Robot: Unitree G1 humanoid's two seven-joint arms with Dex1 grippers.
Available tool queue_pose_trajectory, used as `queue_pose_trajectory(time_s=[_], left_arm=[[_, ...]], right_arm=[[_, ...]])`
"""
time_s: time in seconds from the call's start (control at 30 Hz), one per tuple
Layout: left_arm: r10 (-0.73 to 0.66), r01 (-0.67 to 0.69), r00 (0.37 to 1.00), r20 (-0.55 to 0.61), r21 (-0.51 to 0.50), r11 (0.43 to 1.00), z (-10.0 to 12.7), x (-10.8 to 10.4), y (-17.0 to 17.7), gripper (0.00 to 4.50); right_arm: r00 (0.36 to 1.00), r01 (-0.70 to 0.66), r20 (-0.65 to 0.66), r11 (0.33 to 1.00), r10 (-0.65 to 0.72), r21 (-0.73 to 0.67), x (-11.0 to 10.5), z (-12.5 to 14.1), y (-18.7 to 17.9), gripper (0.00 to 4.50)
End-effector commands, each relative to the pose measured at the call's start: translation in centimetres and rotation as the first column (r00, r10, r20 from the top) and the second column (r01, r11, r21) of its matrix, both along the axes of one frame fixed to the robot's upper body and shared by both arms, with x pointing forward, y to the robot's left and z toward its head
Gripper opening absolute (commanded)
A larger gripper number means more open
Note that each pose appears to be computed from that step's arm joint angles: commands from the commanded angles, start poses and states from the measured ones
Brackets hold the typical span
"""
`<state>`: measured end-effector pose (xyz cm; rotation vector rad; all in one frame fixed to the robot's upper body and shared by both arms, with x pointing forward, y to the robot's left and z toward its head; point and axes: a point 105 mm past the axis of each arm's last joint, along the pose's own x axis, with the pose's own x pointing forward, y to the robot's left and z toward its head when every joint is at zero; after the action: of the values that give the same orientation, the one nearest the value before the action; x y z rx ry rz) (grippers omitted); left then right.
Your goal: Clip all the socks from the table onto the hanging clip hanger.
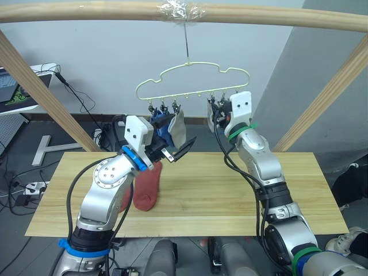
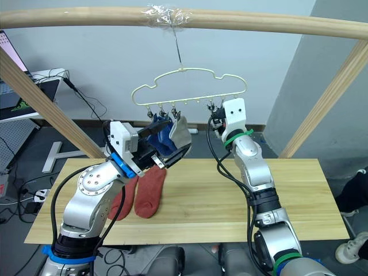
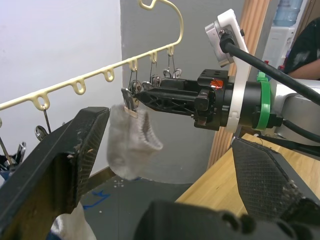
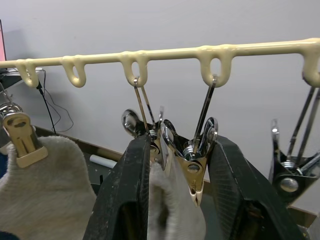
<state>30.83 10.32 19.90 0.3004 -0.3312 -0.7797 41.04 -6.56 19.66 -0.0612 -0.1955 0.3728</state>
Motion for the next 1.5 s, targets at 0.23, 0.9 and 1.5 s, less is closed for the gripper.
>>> queue_pose_trajectory(time_s=[0.23,0.9,1.5], left_arm=[[-0.01,0.011,0.999,0.046,-0.012,1.0,1.2,-0.8,0.0,4.5],[-0.018,0.019,0.999,0.042,-0.012,1.0,1.3,-0.6,-0.3,4.5],[-0.067,0.07,0.997,0.043,-0.075,0.995,3.0,-1.3,-1.2,4.5]], right_arm=[[0.995,-0.053,0.087,0.999,0.054,-0.012,-2.2,1.4,-0.7,1.69],[0.999,0.026,0.034,0.999,-0.027,0.034,-0.3,1.3,-0.2,1.69],[0.998,0.006,0.07,0.999,-0.009,0.05,0.1,2.5,0.3,1.69]])
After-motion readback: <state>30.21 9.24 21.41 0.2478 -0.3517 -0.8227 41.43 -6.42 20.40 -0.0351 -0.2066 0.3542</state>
